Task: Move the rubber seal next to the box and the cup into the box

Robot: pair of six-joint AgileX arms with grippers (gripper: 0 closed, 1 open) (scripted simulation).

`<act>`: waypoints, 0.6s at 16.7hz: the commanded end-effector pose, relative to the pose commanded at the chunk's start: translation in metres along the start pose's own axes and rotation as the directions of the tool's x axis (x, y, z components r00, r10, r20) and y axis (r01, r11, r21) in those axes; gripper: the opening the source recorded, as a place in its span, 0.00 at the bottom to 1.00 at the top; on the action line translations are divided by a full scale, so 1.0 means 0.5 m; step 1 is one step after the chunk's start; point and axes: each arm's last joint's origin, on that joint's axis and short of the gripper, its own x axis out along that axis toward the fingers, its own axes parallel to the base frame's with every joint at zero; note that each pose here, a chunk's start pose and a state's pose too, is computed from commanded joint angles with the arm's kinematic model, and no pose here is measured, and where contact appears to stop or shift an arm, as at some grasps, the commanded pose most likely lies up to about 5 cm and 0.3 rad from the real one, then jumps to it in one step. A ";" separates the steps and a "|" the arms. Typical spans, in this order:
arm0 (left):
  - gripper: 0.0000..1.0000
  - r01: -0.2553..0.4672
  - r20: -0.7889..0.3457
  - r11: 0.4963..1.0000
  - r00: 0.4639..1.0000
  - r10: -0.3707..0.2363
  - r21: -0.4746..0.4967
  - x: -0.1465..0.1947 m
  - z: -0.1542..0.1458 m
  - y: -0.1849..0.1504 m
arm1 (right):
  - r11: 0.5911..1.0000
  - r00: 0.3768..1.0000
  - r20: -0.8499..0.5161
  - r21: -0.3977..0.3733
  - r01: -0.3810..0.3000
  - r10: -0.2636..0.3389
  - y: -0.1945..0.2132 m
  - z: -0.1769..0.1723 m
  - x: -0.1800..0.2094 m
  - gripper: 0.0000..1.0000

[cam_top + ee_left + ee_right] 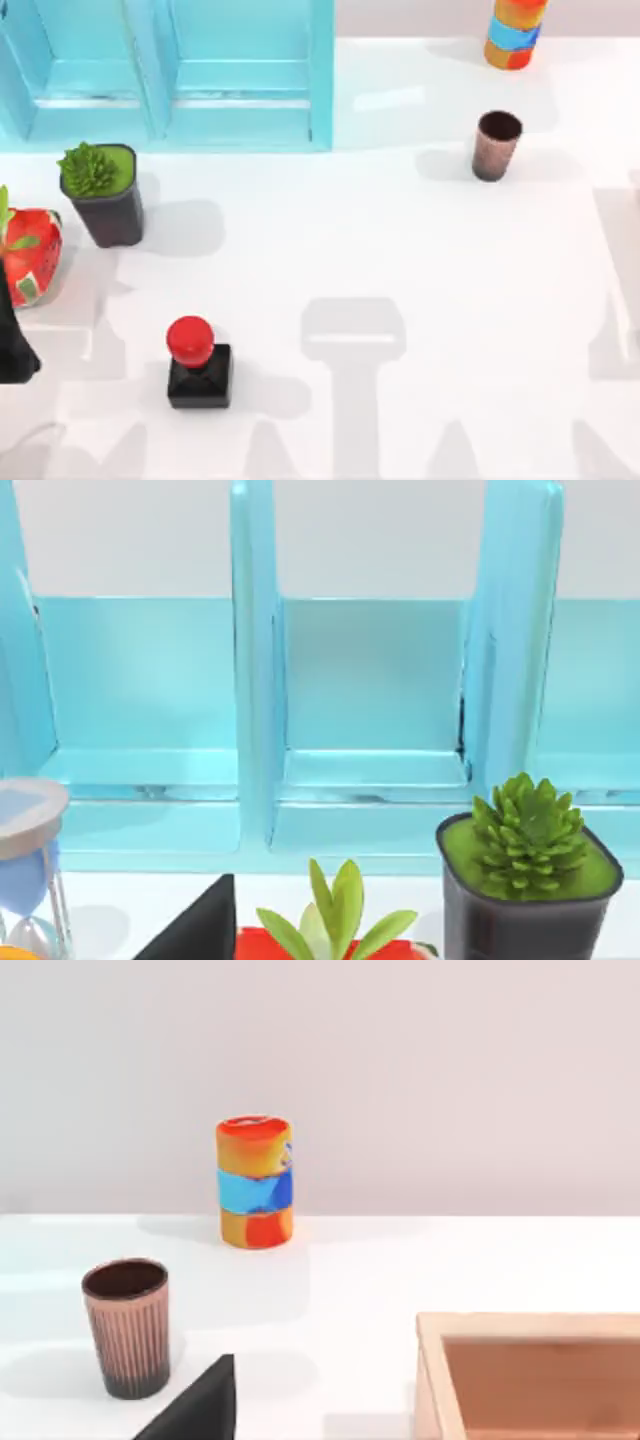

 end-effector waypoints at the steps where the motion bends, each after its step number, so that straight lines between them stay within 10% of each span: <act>1: 1.00 0.000 0.000 1.000 1.000 0.000 0.000 0.000 0.000 0.000 | 1.000 1.000 0.000 0.000 0.000 0.000 0.000 0.000 0.000 1.00; 10: 1.00 0.000 0.000 1.000 1.000 0.000 0.000 0.000 0.000 0.000 | 0.979 0.972 -0.154 0.127 -0.158 0.176 0.037 0.140 0.011 1.00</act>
